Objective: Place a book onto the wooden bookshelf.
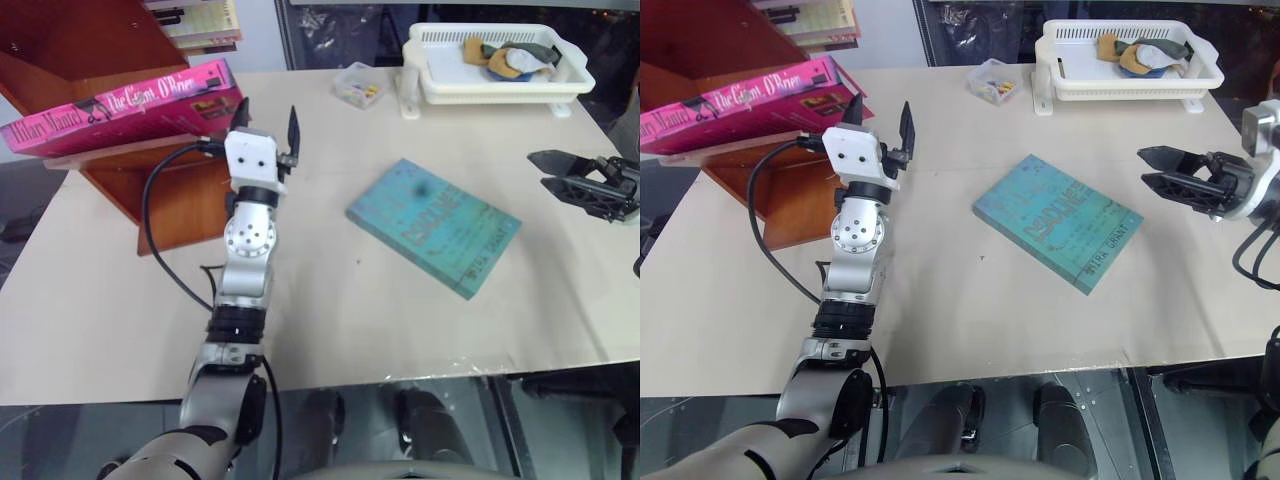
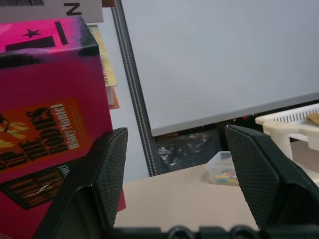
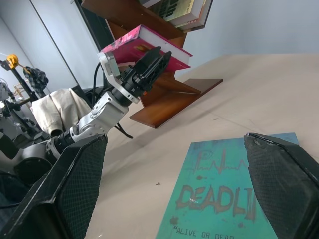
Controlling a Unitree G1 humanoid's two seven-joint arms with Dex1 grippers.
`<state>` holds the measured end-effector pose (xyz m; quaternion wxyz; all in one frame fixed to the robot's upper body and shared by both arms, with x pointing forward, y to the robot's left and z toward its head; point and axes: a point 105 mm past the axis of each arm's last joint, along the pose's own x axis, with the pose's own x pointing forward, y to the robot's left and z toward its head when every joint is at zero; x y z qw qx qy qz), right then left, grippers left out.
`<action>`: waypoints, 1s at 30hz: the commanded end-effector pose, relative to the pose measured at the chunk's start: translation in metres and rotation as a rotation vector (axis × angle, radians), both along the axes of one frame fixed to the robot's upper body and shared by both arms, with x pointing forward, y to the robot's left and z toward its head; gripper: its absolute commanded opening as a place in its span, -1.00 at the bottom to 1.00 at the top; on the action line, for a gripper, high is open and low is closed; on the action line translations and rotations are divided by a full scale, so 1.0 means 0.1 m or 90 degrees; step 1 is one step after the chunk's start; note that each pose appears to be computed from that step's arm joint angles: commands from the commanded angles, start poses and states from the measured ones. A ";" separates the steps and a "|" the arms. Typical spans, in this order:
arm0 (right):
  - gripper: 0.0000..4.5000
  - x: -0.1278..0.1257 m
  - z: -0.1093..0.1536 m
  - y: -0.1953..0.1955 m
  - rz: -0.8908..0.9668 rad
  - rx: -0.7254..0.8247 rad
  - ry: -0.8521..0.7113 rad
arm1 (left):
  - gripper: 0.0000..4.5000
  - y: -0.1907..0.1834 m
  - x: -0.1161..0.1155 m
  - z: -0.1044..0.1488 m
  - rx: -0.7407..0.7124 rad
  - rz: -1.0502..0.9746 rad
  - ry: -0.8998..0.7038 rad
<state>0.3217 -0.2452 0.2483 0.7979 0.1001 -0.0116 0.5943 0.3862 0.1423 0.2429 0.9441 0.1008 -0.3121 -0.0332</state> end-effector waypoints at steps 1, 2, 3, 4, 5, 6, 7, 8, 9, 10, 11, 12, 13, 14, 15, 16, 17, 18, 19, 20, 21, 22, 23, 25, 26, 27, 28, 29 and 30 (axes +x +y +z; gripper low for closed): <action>1.00 -0.11 0.13 -0.02 0.032 0.002 -0.035 | 0.53 -0.02 -0.09 0.01 0.008 -0.025 -0.006; 1.00 -0.11 0.13 -0.03 0.031 0.002 -0.035 | 0.53 -0.01 -0.10 -0.01 0.009 -0.025 -0.001; 1.00 -0.11 0.13 -0.03 0.030 0.001 -0.034 | 0.53 0.00 -0.11 -0.03 0.009 -0.025 0.003; 1.00 -0.11 0.12 -0.03 0.029 0.000 -0.033 | 0.53 0.02 -0.12 -0.05 0.008 -0.024 0.007; 1.00 -0.11 0.12 -0.03 0.029 0.000 -0.032 | 0.53 0.03 -0.13 -0.05 0.007 -0.023 0.010; 1.00 -0.11 0.12 -0.04 0.028 0.000 -0.032 | 0.53 0.03 -0.15 -0.07 0.008 -0.025 0.014; 1.00 -0.12 0.11 -0.04 0.028 0.000 -0.032 | 0.53 0.03 -0.16 -0.08 0.009 -0.027 0.017; 1.00 -0.12 0.11 -0.04 0.028 0.000 -0.031 | 0.53 0.03 -0.18 -0.09 0.008 -0.030 0.020; 1.00 -0.13 0.10 -0.05 0.028 0.000 -0.028 | 0.53 0.04 -0.20 -0.10 0.008 -0.031 0.025; 1.00 -0.14 0.09 -0.04 0.030 -0.002 -0.022 | 0.53 0.05 -0.23 -0.14 0.010 -0.039 0.040; 1.00 -0.17 0.06 -0.04 0.035 -0.004 -0.012 | 0.53 0.04 -0.30 -0.22 0.019 -0.068 0.073; 1.00 -0.21 0.04 -0.04 0.043 0.001 0.001 | 0.53 0.03 -0.39 -0.30 0.026 -0.110 0.112; 1.00 -0.27 -0.01 -0.04 0.050 0.000 0.015 | 0.53 0.03 -0.50 -0.38 0.032 -0.141 0.146; 1.00 -0.31 -0.04 -0.04 0.055 -0.001 0.023 | 0.53 0.03 -0.59 -0.42 0.035 -0.160 0.168; 1.00 -0.35 -0.10 -0.06 0.054 -0.003 0.037 | 0.53 0.07 -0.68 -0.49 0.025 -0.176 0.197; 1.00 -0.40 -0.16 -0.08 0.050 -0.010 0.049 | 0.53 0.11 -0.77 -0.57 0.016 -0.192 0.233; 1.00 -0.44 -0.25 -0.11 0.042 -0.023 0.060 | 0.53 0.14 -0.87 -0.66 0.007 -0.212 0.274; 1.00 -0.48 -0.31 -0.14 0.036 -0.033 0.069 | 0.53 0.16 -0.96 -0.72 0.003 -0.229 0.307; 1.00 -0.52 -0.40 -0.18 0.024 -0.047 0.082 | 0.53 0.17 -1.07 -0.80 0.002 -0.251 0.345; 1.00 -0.56 -0.51 -0.22 0.011 -0.065 0.093 | 0.53 0.19 -1.18 -0.88 0.006 -0.267 0.378; 1.00 -0.60 -0.60 -0.25 0.003 -0.079 0.106 | 0.53 0.21 -1.26 -0.93 0.010 -0.278 0.402; 1.00 -0.65 -0.69 -0.27 -0.005 -0.092 0.118 | 0.53 0.22 -1.33 -0.97 0.010 -0.289 0.422; 1.00 -0.68 -0.76 -0.28 -0.010 -0.104 0.125 | 0.53 0.22 -1.38 -1.00 0.008 -0.299 0.437; 1.00 -0.79 -1.01 -0.33 -0.019 -0.165 0.141 | 0.53 0.23 -1.47 -1.10 0.017 -0.312 0.476; 1.00 -0.84 -1.10 -0.35 -0.023 -0.192 0.145 | 0.53 0.25 -1.49 -1.12 0.017 -0.314 0.486; 1.00 -0.87 -1.17 -0.39 -0.029 -0.214 0.146 | 0.53 0.26 -1.51 -1.12 0.016 -0.314 0.489; 1.00 -0.89 -1.20 -0.42 -0.035 -0.224 0.143 | 0.53 0.28 -1.51 -1.11 0.014 -0.313 0.487; 1.00 -0.90 -1.21 -0.44 -0.041 -0.226 0.137 | 0.53 0.29 -1.52 -1.10 0.010 -0.311 0.483; 1.00 -0.90 -1.21 -0.46 -0.051 -0.223 0.131 | 0.53 0.30 -1.53 -1.09 0.005 -0.311 0.484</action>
